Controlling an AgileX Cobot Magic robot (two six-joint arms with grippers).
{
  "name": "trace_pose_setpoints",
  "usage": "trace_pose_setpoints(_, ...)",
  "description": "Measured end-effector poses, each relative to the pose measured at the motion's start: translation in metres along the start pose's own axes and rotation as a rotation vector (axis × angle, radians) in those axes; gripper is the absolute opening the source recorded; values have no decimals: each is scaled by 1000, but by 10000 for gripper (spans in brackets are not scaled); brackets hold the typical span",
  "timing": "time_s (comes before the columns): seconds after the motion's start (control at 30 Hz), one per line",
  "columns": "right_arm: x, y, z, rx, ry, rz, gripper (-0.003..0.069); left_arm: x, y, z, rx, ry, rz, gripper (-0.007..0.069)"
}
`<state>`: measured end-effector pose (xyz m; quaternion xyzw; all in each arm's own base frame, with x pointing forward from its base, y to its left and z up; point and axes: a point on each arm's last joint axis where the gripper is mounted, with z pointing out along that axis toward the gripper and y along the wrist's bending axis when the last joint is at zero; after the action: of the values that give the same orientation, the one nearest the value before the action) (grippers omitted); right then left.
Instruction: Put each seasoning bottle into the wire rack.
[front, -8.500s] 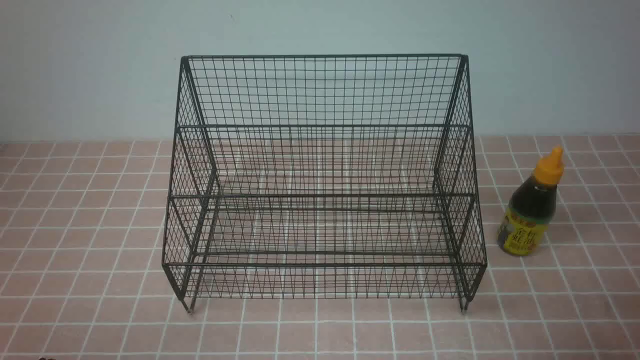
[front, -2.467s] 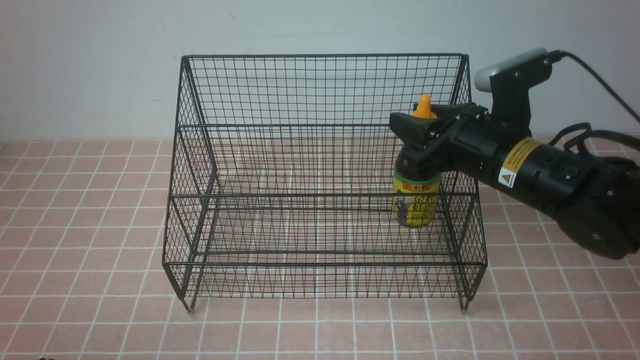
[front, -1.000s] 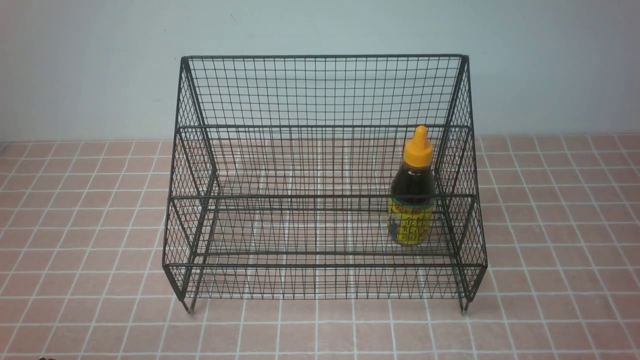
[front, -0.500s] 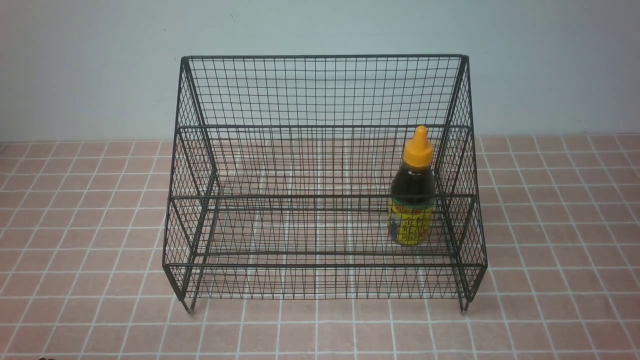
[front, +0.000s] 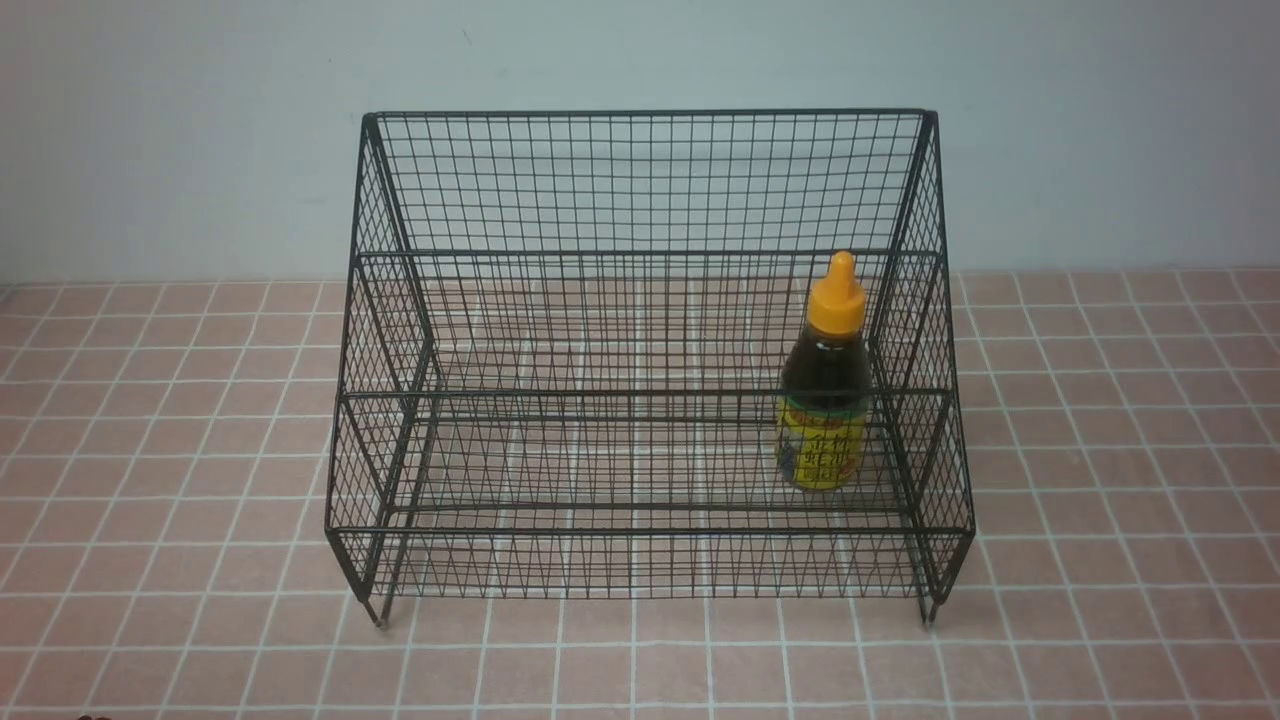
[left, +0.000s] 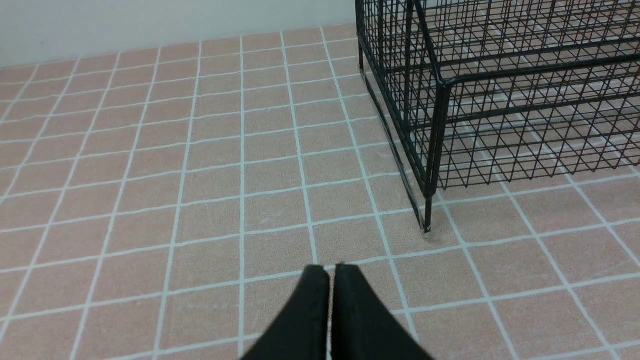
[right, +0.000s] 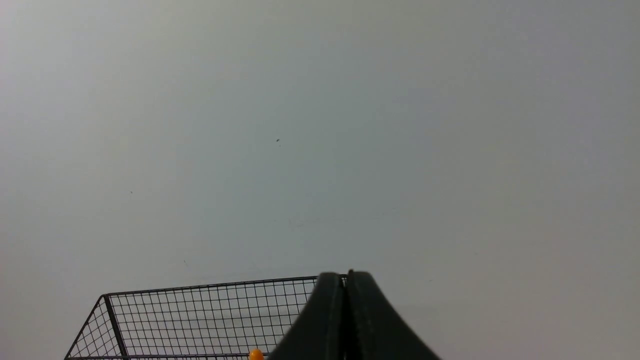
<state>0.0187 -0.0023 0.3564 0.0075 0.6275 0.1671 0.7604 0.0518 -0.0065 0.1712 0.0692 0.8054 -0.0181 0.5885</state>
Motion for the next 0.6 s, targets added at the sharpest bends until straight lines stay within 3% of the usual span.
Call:
trace_pose_setpoints(0.23, 0, 0, 0, -5, -6, -29, -12, 0, 0, 0, 0, 0, 0, -7)
trace_pose_setpoints(0.6, 2, 8, 0, -86, 9, -191, -12, 0, 0, 0, 0, 0, 0, -7)
